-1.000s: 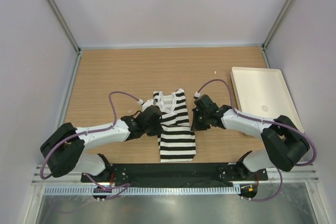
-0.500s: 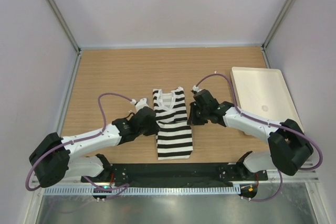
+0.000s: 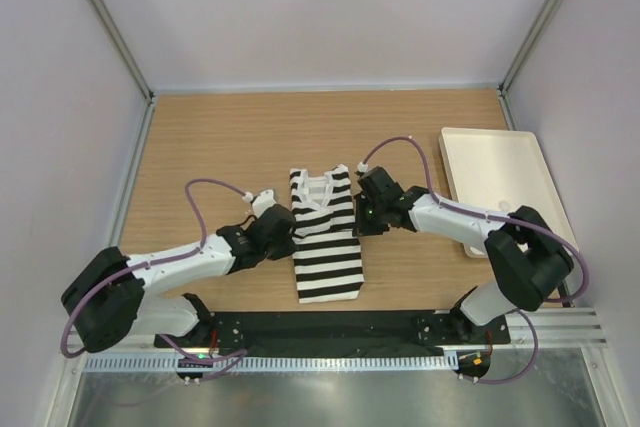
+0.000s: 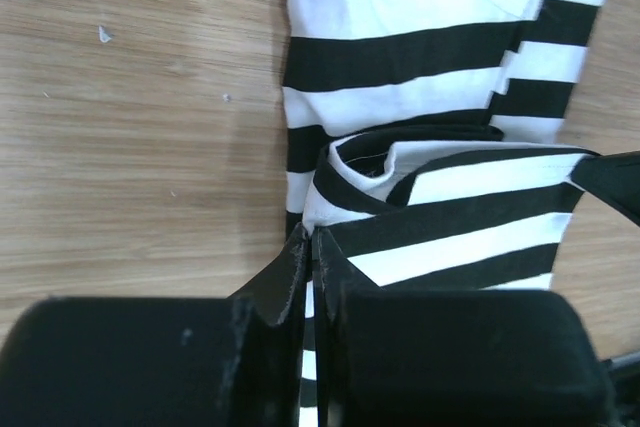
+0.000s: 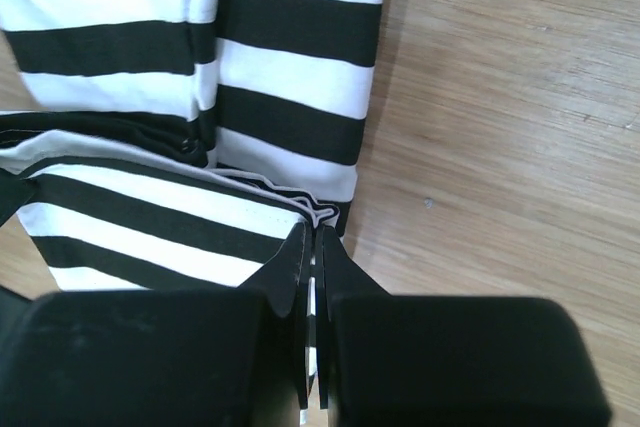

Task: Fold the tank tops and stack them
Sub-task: Fold the tank top

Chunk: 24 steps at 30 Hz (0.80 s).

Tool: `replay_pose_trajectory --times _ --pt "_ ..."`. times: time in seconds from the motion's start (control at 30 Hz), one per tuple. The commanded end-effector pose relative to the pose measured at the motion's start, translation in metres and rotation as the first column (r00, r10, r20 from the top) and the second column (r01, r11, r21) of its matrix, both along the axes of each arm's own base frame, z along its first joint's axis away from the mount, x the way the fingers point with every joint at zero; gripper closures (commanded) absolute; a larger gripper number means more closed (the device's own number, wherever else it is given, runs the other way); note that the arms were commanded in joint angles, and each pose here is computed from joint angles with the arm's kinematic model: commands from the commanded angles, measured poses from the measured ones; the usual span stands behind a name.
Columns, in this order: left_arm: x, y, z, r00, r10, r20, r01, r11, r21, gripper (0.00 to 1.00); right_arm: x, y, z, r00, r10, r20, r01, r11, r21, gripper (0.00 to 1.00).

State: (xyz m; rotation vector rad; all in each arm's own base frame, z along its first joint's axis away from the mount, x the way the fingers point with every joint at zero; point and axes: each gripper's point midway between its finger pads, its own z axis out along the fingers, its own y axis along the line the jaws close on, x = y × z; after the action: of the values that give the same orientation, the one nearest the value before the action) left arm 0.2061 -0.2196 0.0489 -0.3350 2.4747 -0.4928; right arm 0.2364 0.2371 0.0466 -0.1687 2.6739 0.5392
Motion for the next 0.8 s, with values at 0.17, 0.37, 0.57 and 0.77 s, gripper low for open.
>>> replay_pose_trajectory --times 0.17,0.37,0.57,0.77 --pt "0.021 0.006 -0.017 1.0 -0.009 0.012 0.008 0.992 0.125 0.84 0.023 0.001 0.003 0.997 -0.027 0.071 0.029 0.999 -0.032 0.78" --pt "0.014 0.011 -0.002 0.999 -0.039 0.013 0.037 0.991 0.132 0.49 0.017 -0.016 0.034 0.984 -0.037 0.177 0.041 0.999 -0.02 0.45" --pt "0.006 0.021 0.021 0.997 -0.063 0.04 0.058 0.991 0.117 0.41 -0.02 -0.017 0.044 0.977 0.104 0.188 -0.114 0.993 0.039 0.46" --pt "0.026 0.014 0.025 0.995 -0.1 -0.009 0.1 0.994 0.034 0.47 -0.064 -0.004 0.049 0.973 0.168 0.157 -0.185 0.978 0.098 0.48"
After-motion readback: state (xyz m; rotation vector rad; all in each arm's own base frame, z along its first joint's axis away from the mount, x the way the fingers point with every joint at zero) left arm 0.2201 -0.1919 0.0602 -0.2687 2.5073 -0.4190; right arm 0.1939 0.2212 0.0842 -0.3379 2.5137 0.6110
